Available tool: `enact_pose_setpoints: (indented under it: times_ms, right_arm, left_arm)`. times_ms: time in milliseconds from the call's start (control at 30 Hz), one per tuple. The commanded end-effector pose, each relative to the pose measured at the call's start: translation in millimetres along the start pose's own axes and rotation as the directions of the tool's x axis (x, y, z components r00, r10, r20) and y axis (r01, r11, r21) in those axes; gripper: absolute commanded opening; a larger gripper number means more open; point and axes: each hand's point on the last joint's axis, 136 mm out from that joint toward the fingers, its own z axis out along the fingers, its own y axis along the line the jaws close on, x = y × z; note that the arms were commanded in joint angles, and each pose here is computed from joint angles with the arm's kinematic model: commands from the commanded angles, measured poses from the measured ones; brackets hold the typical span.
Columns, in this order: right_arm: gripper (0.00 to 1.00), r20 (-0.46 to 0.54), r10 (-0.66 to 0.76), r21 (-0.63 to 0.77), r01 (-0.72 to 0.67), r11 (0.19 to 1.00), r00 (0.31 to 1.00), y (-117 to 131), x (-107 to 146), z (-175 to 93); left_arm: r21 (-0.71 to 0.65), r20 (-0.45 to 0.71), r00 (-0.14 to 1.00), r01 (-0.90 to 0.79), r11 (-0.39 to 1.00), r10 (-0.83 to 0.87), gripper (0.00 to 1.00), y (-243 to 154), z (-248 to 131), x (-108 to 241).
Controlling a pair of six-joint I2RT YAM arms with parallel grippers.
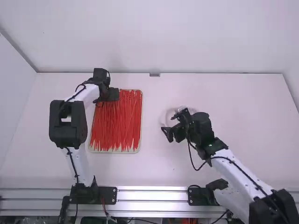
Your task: Fasten the cable tie
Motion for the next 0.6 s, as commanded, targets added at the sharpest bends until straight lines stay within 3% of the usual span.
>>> enact_pose_setpoints:
  times_ms: [0, 267, 467, 567]
  right_arm:
    - [0.99, 0.013, 0.008, -0.056, -0.008, 0.998, 1.0, 7.5, -19.8, 5.3]
    - [0.99, -0.089, 0.028, -0.126, -0.039, 0.991, 0.996, 8.9, -21.9, 32.9]
    - [0.99, -0.099, -0.018, -0.221, -0.004, 0.975, 0.995, 21.1, -26.7, 39.3]
    - [0.98, -0.095, -0.02, -0.22, -0.001, 0.976, 0.995, 20.6, -27.8, 40.0]
  left_arm:
    - [-0.012, -0.019, 1.0, 0.018, 1.0, -0.018, 0.95, 6.2, 4.4, 5.6]
    - [-0.018, -0.015, 0.999, 0.041, 0.999, -0.041, 0.86, 10.5, 4.6, 4.3]
    - [-0.02, -0.019, 0.997, 0.07, 0.997, -0.07, 0.86, 13.0, 6.0, 6.7]
    - [-0.021, -0.01, 0.997, 0.075, 0.997, -0.076, 0.78, 15.9, 10.3, 9.0]
